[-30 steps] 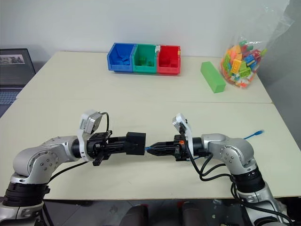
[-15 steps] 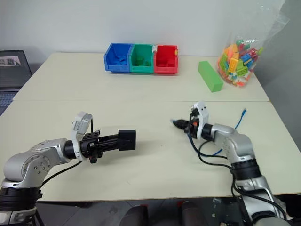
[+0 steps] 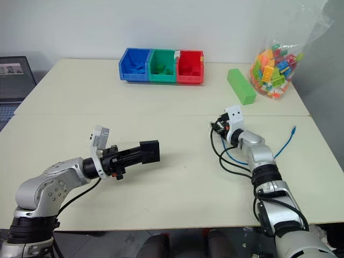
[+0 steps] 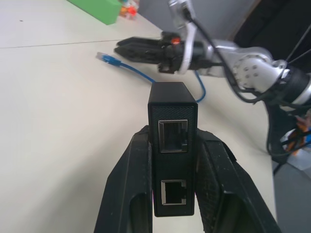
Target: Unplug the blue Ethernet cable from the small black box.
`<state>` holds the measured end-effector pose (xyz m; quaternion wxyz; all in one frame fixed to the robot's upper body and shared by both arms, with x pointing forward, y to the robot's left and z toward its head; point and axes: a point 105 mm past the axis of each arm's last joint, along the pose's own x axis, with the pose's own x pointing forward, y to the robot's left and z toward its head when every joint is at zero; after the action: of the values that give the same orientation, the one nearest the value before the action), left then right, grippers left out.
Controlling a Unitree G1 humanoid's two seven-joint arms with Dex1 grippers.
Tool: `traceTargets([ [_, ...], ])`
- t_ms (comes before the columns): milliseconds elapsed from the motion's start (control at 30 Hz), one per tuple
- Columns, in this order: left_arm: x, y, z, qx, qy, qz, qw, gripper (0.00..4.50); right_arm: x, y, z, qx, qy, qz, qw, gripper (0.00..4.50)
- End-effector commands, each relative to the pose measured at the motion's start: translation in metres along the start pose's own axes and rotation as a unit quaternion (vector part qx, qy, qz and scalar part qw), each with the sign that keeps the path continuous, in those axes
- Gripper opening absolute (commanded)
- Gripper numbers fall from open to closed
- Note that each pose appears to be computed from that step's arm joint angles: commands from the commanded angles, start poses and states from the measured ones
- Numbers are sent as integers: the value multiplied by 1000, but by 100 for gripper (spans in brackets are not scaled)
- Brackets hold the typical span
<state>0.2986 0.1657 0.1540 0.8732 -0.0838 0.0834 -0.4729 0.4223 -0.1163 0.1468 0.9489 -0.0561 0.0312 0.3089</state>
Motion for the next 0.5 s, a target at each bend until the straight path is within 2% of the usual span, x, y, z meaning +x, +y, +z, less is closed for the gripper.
traceTargets([
  [33, -4, 29, 23, 70, -51, 104, 991, 77, -16, 36, 39, -58, -56, 94, 992, 281],
  [133, -15, 69, 34, 118, -84, 226, 963, 77, -28, 74, 55, -72, -68, 179, 979, 281],
  [233, -31, 101, 32, 155, -97, 317, 931, 77, -33, 102, 61, -90, -61, 234, 966, 281],
  [367, -38, 121, 23, 178, -94, 367, 908, 77, -34, 118, 60, -91, -45, 259, 961, 281],
  [500, -34, 130, 11, 166, -91, 379, 906, 77, -30, 128, 55, -95, -33, 269, 958, 281],
])
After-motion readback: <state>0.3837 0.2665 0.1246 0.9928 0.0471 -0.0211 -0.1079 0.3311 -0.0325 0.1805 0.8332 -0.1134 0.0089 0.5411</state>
